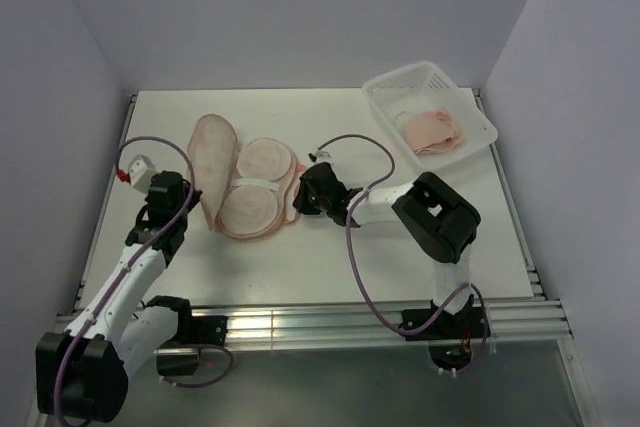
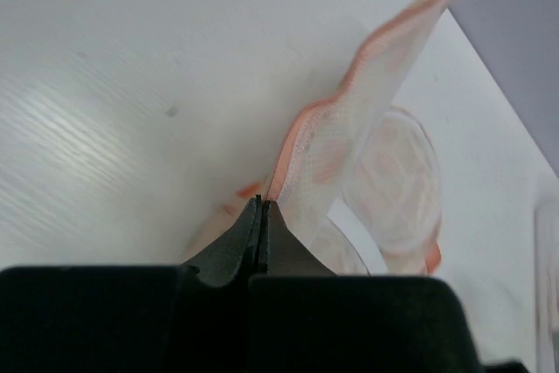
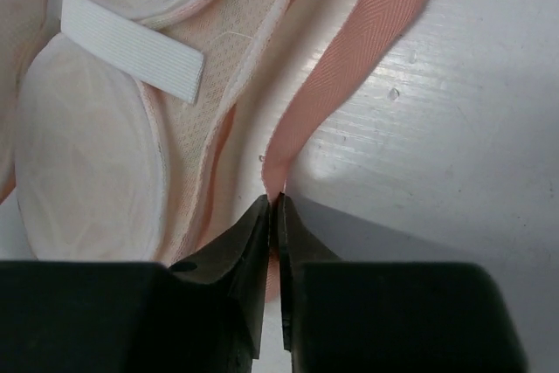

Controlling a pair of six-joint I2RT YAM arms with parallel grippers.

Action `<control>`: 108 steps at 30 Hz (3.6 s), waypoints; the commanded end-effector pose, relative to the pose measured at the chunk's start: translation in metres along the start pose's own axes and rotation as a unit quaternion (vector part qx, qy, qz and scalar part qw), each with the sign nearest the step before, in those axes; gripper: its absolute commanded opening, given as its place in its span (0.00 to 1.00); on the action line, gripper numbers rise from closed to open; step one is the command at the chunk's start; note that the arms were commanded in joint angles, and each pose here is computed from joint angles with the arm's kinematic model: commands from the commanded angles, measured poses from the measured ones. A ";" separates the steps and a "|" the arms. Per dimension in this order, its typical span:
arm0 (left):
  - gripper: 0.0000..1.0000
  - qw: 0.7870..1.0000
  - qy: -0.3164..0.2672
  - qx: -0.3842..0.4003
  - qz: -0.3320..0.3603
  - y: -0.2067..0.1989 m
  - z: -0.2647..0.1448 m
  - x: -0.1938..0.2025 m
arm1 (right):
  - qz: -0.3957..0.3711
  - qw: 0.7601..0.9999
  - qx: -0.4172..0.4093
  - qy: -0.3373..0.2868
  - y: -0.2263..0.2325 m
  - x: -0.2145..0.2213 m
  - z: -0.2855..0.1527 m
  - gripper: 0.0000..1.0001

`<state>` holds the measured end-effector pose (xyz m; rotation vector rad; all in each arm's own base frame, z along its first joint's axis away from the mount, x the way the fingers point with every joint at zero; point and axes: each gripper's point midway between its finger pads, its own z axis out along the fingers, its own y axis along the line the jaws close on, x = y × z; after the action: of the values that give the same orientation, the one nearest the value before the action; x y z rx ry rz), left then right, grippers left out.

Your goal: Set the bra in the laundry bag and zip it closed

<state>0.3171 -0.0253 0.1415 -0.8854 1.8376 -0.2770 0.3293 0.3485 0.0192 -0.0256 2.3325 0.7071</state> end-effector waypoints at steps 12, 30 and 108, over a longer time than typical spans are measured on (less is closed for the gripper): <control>0.99 0.987 -0.129 -0.086 -0.048 0.035 -0.017 -0.119 | -0.058 0.997 -0.056 0.018 0.051 -0.010 0.013 0.10; 0.60 0.982 0.121 0.144 0.035 -0.066 0.021 0.071 | -0.083 0.995 -0.018 -0.049 0.035 -0.084 -0.052 0.87; 0.64 0.853 0.115 0.491 0.134 -0.196 -0.148 0.104 | -0.033 0.907 0.201 -0.370 -0.098 -0.313 -0.275 0.00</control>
<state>0.2556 -0.2623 0.1945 0.1318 1.7947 -1.0286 0.4475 0.0269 0.3274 0.4078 1.7061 -0.0191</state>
